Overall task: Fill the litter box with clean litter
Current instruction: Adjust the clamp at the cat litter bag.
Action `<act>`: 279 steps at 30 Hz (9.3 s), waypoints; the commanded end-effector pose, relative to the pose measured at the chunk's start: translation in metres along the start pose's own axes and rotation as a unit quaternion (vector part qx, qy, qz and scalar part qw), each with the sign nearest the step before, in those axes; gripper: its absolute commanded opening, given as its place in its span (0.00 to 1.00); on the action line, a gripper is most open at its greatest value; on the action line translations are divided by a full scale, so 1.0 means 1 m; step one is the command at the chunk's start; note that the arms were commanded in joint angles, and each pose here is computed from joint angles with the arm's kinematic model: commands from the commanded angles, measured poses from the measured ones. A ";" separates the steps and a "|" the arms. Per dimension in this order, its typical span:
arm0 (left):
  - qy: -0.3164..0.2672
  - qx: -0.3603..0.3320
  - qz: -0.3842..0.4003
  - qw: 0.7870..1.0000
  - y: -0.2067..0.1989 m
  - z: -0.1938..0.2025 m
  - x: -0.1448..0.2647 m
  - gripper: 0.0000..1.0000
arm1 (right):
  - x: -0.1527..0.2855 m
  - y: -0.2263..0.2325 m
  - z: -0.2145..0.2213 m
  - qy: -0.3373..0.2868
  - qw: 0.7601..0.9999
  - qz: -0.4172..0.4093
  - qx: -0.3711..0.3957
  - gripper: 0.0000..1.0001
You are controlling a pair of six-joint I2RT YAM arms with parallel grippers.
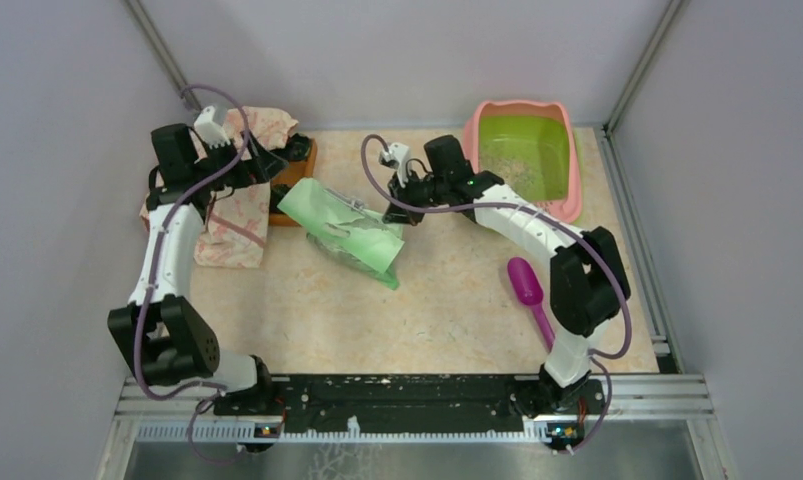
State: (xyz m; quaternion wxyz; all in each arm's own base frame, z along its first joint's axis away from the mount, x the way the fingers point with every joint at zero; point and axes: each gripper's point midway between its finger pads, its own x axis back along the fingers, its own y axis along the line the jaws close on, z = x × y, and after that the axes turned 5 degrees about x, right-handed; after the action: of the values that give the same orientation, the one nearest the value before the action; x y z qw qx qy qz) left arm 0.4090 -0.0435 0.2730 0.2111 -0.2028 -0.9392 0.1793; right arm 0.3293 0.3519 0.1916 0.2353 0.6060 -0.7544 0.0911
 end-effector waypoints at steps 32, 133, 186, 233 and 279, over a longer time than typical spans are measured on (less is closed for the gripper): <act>0.095 0.494 0.051 0.863 -0.093 0.041 0.069 0.99 | 0.038 0.114 -0.014 -0.117 0.991 -0.012 0.067 0.00; 0.348 0.552 -0.276 0.706 -0.089 0.166 -0.005 0.40 | 0.028 0.105 0.007 -0.066 0.996 0.020 0.054 0.00; 0.378 0.478 -0.298 0.735 -0.073 0.148 0.017 0.00 | -0.013 0.114 -0.069 -0.086 0.960 0.186 0.192 0.48; 0.364 0.473 -0.301 0.744 -0.069 0.132 0.017 0.00 | -0.018 0.099 -0.038 0.104 0.977 0.142 0.121 0.00; 0.311 0.455 -0.298 0.779 -0.072 0.094 0.024 0.00 | -0.041 0.059 -0.039 0.210 0.960 0.159 0.096 0.00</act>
State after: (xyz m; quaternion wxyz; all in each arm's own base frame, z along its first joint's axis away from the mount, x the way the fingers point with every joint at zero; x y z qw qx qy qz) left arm 0.3235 -0.1165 0.1923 0.6325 0.1960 -0.6218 0.4182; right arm 0.2659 0.4261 0.2155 0.3110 0.4960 -0.7473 0.3144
